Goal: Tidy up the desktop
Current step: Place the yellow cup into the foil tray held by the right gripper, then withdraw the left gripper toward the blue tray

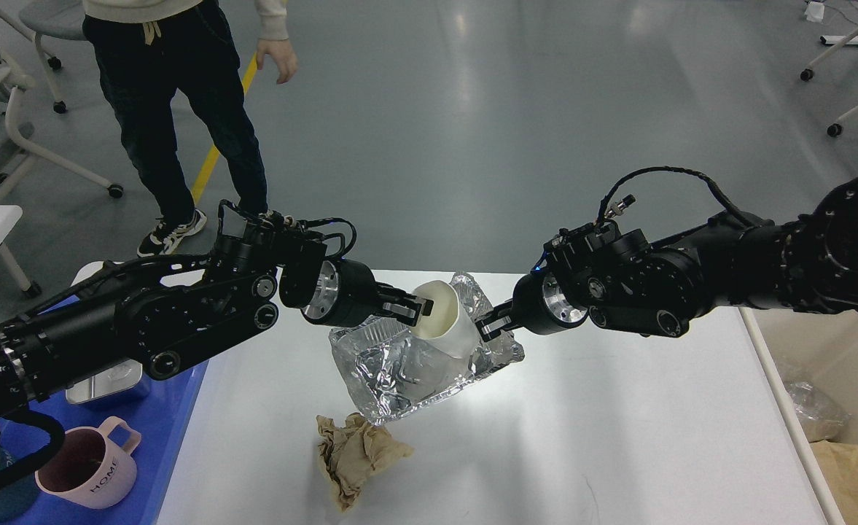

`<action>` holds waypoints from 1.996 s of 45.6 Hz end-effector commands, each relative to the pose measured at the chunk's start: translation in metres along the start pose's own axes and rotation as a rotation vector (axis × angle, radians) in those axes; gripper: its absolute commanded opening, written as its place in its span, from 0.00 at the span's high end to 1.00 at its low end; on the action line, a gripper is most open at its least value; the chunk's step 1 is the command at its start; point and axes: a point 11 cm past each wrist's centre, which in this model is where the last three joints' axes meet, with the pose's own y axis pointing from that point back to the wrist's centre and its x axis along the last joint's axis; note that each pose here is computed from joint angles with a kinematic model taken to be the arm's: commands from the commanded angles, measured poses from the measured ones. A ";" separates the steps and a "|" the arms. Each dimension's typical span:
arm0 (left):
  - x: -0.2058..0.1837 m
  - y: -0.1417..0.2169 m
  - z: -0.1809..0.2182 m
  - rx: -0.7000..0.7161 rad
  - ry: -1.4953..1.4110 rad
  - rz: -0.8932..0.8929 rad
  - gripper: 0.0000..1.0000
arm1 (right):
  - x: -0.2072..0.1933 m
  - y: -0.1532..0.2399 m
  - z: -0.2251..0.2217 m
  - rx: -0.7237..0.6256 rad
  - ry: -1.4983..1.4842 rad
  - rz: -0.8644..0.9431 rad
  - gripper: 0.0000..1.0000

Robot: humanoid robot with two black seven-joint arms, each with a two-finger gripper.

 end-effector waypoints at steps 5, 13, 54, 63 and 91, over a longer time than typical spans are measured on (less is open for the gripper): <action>0.006 -0.005 0.009 -0.021 0.004 0.044 0.17 | -0.001 0.000 0.000 0.001 0.000 -0.004 1.00; 0.014 -0.003 0.009 -0.027 0.015 0.094 0.15 | -0.001 0.000 0.000 0.001 -0.014 -0.004 1.00; -0.002 0.163 -0.121 0.182 0.345 0.337 0.14 | -0.015 0.011 0.032 -0.020 -0.145 0.015 1.00; -0.052 0.205 -0.135 0.260 0.414 0.443 0.14 | -0.015 0.010 0.031 -0.018 -0.144 0.017 1.00; -0.170 0.260 -0.162 0.492 0.572 0.411 0.20 | -0.022 0.011 0.037 -0.015 -0.174 0.010 1.00</action>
